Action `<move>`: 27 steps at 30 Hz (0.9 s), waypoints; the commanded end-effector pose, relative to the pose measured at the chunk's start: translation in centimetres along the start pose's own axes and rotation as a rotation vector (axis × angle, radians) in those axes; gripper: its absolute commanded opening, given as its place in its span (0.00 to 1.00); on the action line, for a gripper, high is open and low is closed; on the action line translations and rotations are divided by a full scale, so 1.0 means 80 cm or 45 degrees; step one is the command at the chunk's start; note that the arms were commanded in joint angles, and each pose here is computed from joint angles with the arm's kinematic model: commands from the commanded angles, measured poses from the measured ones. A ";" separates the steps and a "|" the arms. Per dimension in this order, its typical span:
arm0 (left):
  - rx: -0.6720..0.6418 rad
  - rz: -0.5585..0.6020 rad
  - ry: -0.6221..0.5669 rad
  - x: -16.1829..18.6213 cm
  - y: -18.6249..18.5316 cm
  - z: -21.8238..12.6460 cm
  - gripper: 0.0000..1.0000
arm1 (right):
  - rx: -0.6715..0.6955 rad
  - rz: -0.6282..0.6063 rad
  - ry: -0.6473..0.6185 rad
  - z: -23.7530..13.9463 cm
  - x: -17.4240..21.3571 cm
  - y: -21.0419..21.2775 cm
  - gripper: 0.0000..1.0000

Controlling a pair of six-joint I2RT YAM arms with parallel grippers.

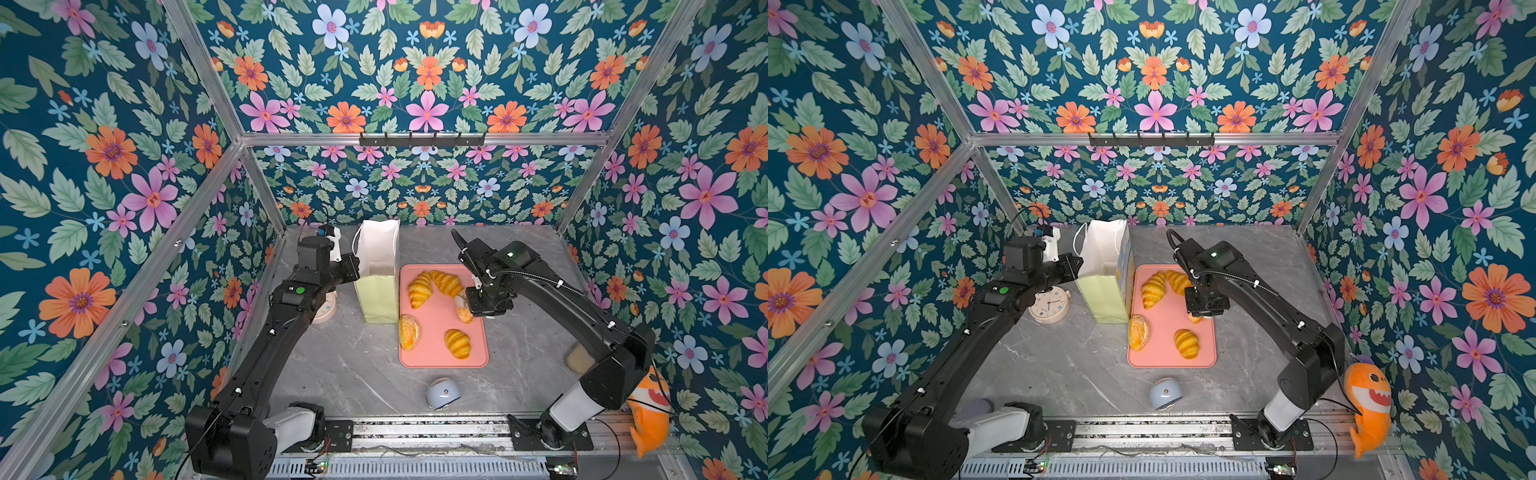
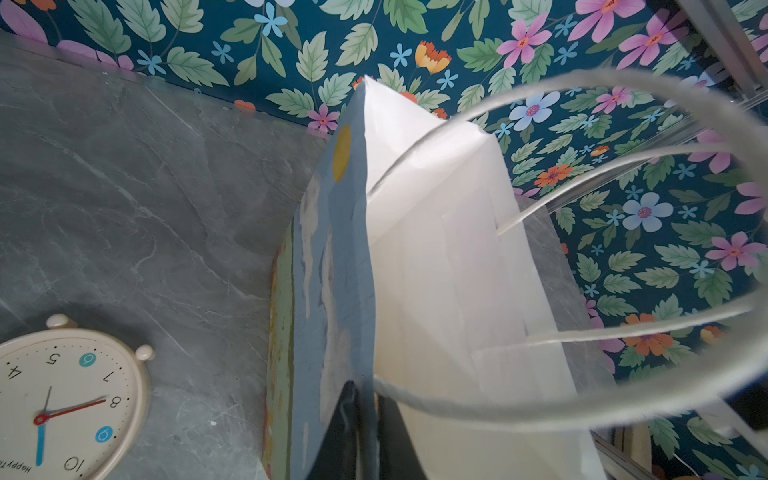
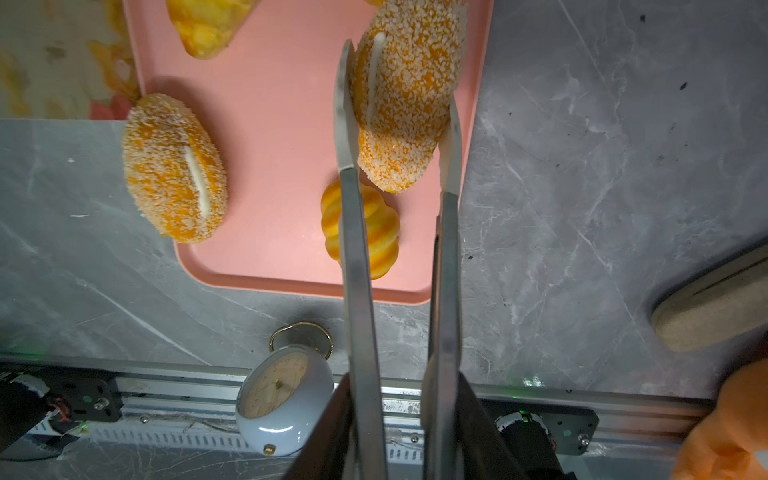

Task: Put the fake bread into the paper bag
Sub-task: 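Pinch the sugar-coated bun with the tongs and lift it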

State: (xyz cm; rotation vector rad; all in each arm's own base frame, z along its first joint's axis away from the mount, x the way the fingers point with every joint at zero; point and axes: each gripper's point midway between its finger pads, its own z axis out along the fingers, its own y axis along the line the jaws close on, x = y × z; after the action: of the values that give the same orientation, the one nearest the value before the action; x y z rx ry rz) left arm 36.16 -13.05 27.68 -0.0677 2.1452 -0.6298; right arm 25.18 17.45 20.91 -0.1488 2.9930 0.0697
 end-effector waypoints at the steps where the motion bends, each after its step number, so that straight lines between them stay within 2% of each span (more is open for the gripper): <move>1: 0.010 0.013 -0.010 -0.004 -0.004 -0.003 0.12 | 0.019 -0.016 -0.042 -0.026 0.003 -0.007 0.33; 9: 0.014 0.015 -0.018 -0.012 -0.008 -0.006 0.13 | -0.095 -0.072 -0.215 -0.101 -0.009 0.005 0.33; 18: 0.004 0.020 -0.036 -0.026 -0.013 -0.012 0.14 | -0.302 -0.130 -0.391 -0.175 -0.021 0.032 0.33; 23: -0.038 0.042 -0.040 -0.034 -0.010 -0.018 0.25 | -0.428 -0.170 -0.467 -0.210 -0.026 0.053 0.32; 27: -0.097 0.067 -0.035 -0.037 -0.004 -0.023 0.30 | -0.540 -0.199 -0.510 -0.234 -0.028 0.071 0.32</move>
State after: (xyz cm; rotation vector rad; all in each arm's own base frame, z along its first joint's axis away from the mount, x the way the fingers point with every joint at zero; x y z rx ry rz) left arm 36.67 -12.55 31.33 -0.0617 2.1112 -0.5840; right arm 24.51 21.19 38.81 -0.3217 2.5557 0.5472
